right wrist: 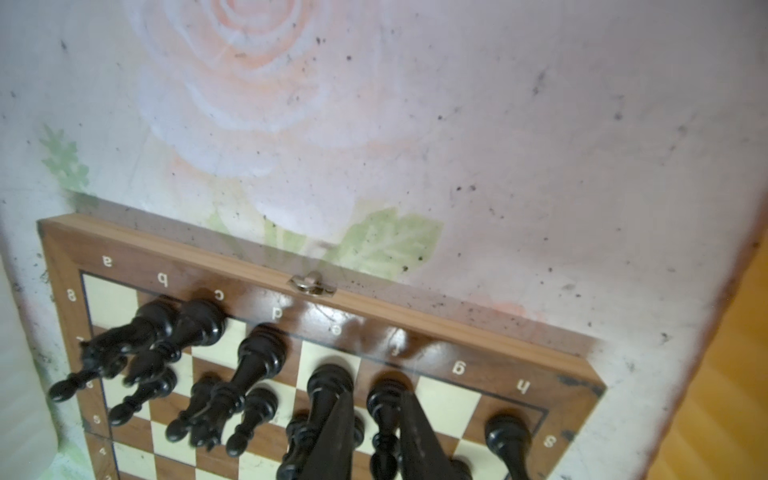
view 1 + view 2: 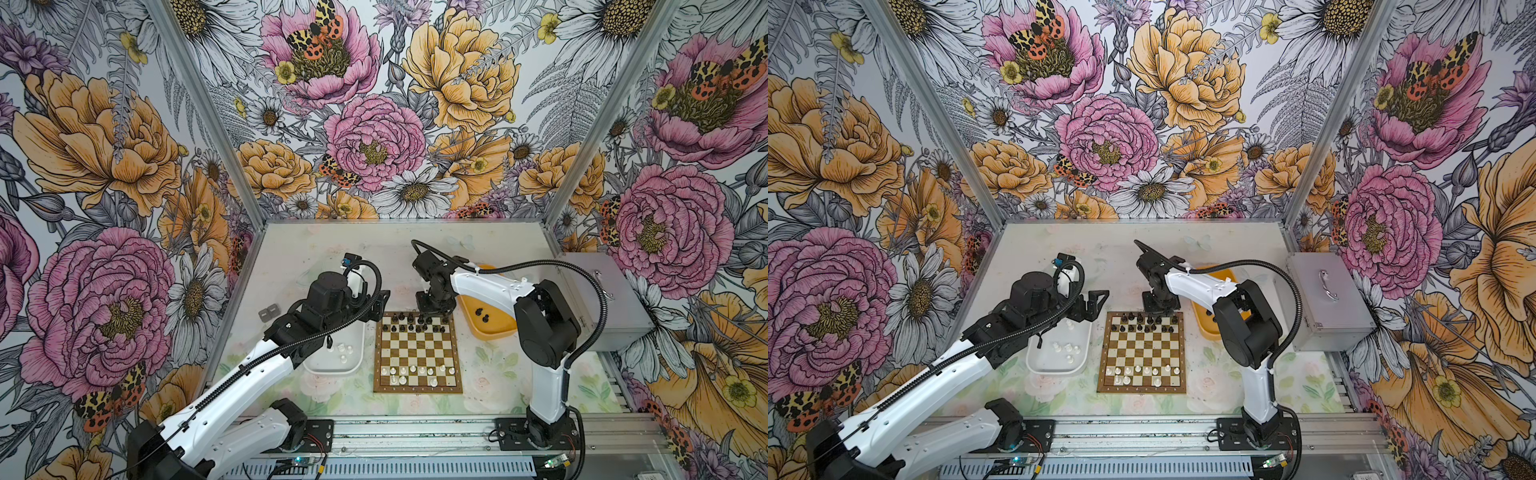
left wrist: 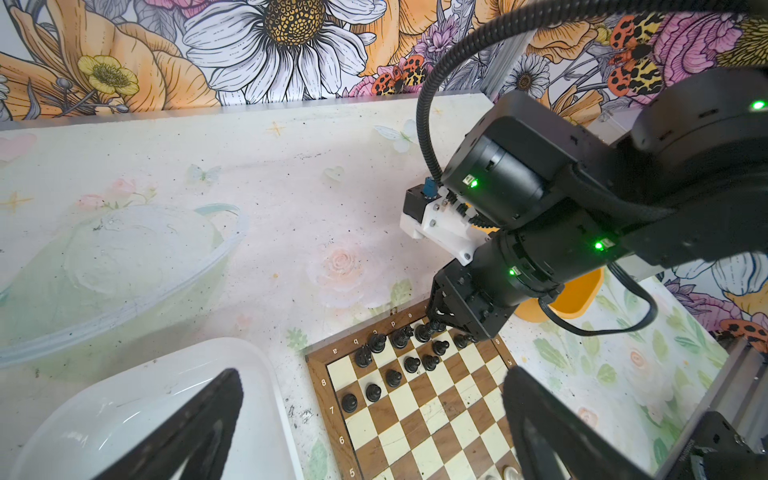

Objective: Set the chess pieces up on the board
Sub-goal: 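Move the right gripper back over the yellow tray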

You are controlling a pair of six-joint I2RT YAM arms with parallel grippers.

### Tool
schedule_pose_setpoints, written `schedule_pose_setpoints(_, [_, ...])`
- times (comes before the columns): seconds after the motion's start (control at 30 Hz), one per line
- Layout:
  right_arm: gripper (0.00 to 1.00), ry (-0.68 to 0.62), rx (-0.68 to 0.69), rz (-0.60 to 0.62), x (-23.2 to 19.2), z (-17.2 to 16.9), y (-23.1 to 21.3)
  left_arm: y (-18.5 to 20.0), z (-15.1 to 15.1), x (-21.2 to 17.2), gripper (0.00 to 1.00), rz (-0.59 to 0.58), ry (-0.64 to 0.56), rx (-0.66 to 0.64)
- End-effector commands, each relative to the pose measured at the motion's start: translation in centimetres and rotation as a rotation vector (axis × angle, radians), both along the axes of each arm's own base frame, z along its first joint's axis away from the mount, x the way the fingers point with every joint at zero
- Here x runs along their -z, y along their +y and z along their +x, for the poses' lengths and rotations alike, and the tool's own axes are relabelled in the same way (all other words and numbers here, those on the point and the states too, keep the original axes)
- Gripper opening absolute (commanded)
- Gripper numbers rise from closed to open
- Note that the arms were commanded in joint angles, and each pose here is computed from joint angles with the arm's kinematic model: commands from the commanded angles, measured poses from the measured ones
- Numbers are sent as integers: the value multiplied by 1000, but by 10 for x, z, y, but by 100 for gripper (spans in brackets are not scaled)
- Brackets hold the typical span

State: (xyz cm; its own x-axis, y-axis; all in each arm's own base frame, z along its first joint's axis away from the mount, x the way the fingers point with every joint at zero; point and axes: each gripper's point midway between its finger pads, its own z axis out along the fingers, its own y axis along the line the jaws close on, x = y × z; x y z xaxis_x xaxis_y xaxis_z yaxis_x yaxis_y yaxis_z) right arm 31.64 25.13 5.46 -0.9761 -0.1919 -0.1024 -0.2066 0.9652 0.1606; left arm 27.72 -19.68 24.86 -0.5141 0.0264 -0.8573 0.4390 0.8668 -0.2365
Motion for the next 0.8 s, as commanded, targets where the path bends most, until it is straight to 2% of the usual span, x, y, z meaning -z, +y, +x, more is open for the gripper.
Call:
schedule_pose_setpoints(0.0, [23, -47, 12, 4, -12, 14, 0, 2, 4, -1, 99, 15, -14, -2])
schedule_pose_setpoints(0.23, [23, -92, 38, 7, -24, 37, -8, 2, 8, -4, 99, 17, -25, -2])
schedule_pose_setpoints(0.43, [24, -174, 92, 10, -56, 70, -32, -5, 18, -14, 99, 17, -56, 19])
schedule_pose_setpoints(0.57, [35, -221, 149, -33, -77, 81, -70, -22, 29, -23, 99, 21, -72, 73])
schedule_pose_setpoints(0.67, [42, -234, 188, -71, -85, 78, -99, -38, 37, -32, 99, 5, -86, 121])
schedule_pose_setpoints(0.77, [43, -229, 234, -98, -85, 68, -126, -58, 43, -36, 99, -19, -95, 171])
